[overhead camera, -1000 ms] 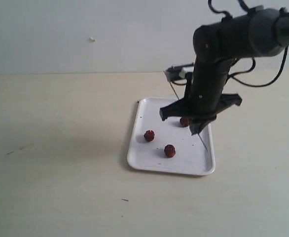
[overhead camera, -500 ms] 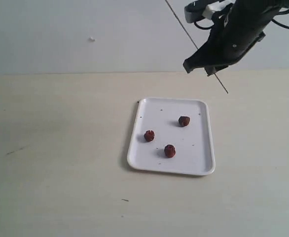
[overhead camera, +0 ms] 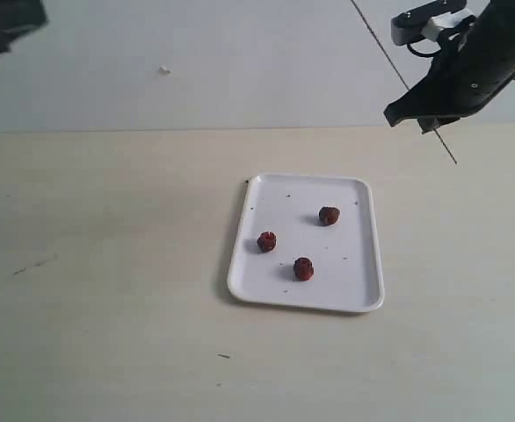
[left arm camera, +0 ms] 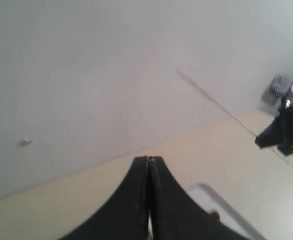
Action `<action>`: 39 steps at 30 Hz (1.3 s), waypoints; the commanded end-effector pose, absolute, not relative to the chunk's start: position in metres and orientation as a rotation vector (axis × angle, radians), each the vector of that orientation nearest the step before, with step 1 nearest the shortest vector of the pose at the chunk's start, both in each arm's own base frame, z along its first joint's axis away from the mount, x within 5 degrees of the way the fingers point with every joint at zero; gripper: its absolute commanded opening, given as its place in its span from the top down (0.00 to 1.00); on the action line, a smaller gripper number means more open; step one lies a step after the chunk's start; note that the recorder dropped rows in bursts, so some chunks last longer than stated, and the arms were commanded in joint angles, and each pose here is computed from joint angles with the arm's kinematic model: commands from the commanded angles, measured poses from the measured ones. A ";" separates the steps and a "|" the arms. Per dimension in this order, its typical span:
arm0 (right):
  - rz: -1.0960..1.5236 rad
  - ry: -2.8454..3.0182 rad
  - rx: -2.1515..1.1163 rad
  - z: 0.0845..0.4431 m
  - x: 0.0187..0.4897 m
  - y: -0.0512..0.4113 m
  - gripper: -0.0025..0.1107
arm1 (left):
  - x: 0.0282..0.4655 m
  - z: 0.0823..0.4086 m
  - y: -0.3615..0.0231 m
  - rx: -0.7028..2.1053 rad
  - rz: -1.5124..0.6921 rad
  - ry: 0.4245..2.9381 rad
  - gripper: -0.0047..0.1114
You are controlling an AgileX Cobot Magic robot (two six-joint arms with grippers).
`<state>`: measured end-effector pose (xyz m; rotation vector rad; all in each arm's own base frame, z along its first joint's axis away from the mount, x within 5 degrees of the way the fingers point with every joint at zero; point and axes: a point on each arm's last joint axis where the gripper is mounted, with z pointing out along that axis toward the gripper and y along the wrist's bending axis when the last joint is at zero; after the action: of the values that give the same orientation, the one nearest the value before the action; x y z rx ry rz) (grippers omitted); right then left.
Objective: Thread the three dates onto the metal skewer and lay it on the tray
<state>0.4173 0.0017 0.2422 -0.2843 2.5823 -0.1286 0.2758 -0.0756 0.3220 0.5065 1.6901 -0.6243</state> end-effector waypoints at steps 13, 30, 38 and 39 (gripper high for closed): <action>0.020 2.568 -0.332 0.244 0.416 0.005 0.98 | 0.409 0.277 -0.144 0.856 0.422 1.744 0.89; 0.020 2.637 -0.456 0.240 0.409 0.006 0.98 | 0.362 0.215 -0.234 1.983 -0.008 1.819 0.84; 0.040 2.661 -0.528 0.238 0.406 0.008 0.98 | 0.367 0.205 -0.263 1.982 -0.039 1.779 0.54; 0.040 2.665 -0.539 0.238 0.405 0.008 0.98 | 0.367 0.200 -0.267 1.997 -0.043 1.773 0.54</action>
<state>0.4076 0.0085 0.2376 -0.4985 2.6551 0.0326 0.3677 -0.2542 0.2114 1.9712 1.7844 -0.0135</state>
